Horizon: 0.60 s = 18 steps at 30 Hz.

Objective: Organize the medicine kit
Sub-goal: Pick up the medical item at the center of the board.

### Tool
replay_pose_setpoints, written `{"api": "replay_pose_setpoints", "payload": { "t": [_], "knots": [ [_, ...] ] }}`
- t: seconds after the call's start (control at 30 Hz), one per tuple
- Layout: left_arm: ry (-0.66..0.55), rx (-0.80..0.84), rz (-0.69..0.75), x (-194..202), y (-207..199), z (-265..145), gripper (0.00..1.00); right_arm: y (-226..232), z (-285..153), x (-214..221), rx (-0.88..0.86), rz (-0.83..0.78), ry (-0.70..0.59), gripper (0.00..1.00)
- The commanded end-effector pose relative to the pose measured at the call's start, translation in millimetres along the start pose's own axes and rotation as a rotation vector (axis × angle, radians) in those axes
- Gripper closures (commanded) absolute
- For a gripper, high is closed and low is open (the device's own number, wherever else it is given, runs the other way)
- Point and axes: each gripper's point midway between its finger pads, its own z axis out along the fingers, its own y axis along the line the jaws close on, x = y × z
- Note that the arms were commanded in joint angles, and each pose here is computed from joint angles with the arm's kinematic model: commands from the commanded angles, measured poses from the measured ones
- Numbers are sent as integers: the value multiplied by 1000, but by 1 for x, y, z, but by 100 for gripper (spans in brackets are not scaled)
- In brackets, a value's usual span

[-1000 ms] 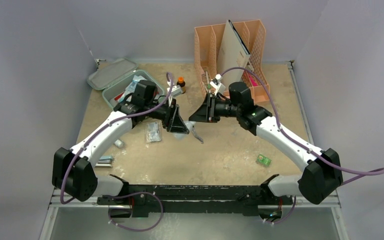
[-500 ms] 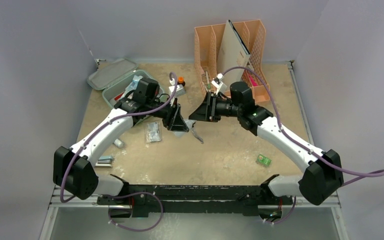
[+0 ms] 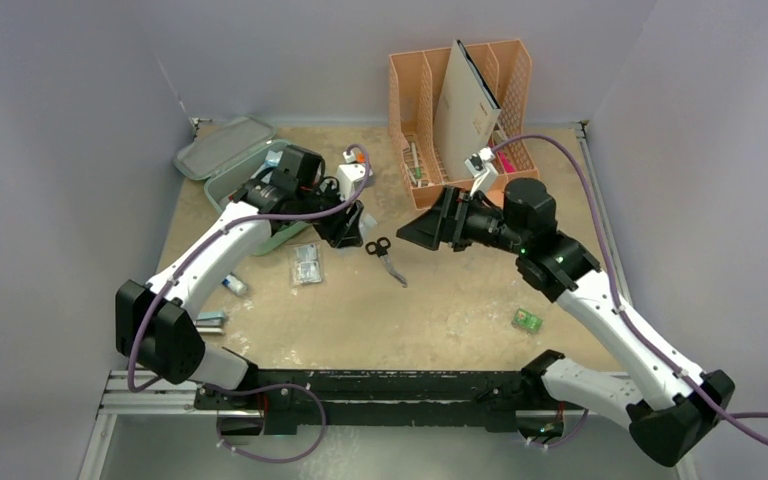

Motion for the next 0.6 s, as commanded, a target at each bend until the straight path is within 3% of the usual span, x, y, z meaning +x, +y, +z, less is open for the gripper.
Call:
{"api": "replay_pose_setpoints", "payload": {
  "t": [0.0, 0.13, 0.37, 0.57],
  "knots": [
    [13, -211, 174, -23, 44, -23, 83, -7, -16, 2, 65, -49, -31, 1],
    [54, -348, 260, -23, 88, -43, 89, -4, -26, 0, 76, -87, -48, 1],
    [113, -481, 198, -7, 153, -85, 88, -11, -38, -1, 144, -120, -65, 1],
    [217, -536, 190, 12, 192, -92, 88, -9, -50, -5, 168, -141, -90, 1]
  ]
}}
